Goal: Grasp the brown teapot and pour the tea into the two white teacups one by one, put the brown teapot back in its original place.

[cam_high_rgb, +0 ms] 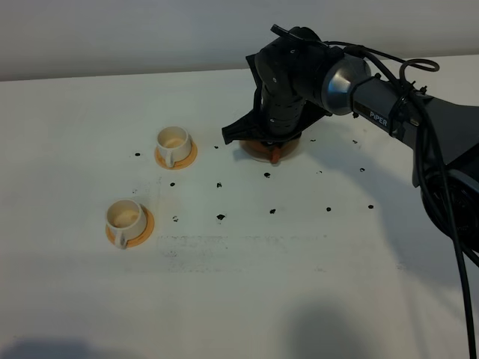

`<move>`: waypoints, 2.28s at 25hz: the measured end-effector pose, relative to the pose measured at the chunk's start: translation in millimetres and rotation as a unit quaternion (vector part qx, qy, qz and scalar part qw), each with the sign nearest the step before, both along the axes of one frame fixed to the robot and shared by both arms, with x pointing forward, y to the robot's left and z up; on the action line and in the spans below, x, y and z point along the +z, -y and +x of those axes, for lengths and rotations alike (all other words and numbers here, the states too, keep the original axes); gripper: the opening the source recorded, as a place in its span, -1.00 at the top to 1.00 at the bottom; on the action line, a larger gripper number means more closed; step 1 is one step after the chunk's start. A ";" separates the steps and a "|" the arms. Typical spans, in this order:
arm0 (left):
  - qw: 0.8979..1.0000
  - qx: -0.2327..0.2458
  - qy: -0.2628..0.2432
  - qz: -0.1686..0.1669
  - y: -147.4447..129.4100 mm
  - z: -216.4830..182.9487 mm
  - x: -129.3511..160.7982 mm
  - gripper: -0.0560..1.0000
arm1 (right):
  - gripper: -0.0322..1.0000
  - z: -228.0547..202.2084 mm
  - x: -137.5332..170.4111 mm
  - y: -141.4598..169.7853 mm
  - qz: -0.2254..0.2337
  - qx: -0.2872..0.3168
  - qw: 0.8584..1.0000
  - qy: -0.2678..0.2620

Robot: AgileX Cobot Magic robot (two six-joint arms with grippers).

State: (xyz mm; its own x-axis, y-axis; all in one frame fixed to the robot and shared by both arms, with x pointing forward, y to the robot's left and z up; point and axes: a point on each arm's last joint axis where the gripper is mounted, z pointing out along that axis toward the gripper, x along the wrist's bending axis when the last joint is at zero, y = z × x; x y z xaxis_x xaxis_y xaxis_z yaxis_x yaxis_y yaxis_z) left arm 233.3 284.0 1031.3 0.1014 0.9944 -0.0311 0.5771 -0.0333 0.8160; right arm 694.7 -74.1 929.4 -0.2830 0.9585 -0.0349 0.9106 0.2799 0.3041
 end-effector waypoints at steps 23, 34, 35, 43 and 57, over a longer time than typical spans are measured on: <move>1.000 0.000 0.000 0.000 0.0 0.0 0.0 0.07 | 0.72 3.8 9.2 1.1 -0.004 0.018 0.999 0.033; 1.000 0.000 0.000 0.000 0.0 0.0 0.0 0.07 | 0.72 3.7 40.1 0.9 0.002 0.030 0.996 0.085; 1.000 0.000 0.000 0.000 0.0 0.0 0.0 0.07 | 0.72 3.4 41.0 0.5 -0.002 0.034 0.996 0.088; 1.000 0.000 0.000 0.000 0.0 0.0 0.0 0.07 | 0.72 -13.1 44.5 -30.9 -0.024 0.098 0.989 0.104; 1.000 0.000 0.000 0.000 0.0 0.0 0.0 0.07 | 0.72 -43.8 50.0 -74.4 -0.108 0.205 0.963 0.137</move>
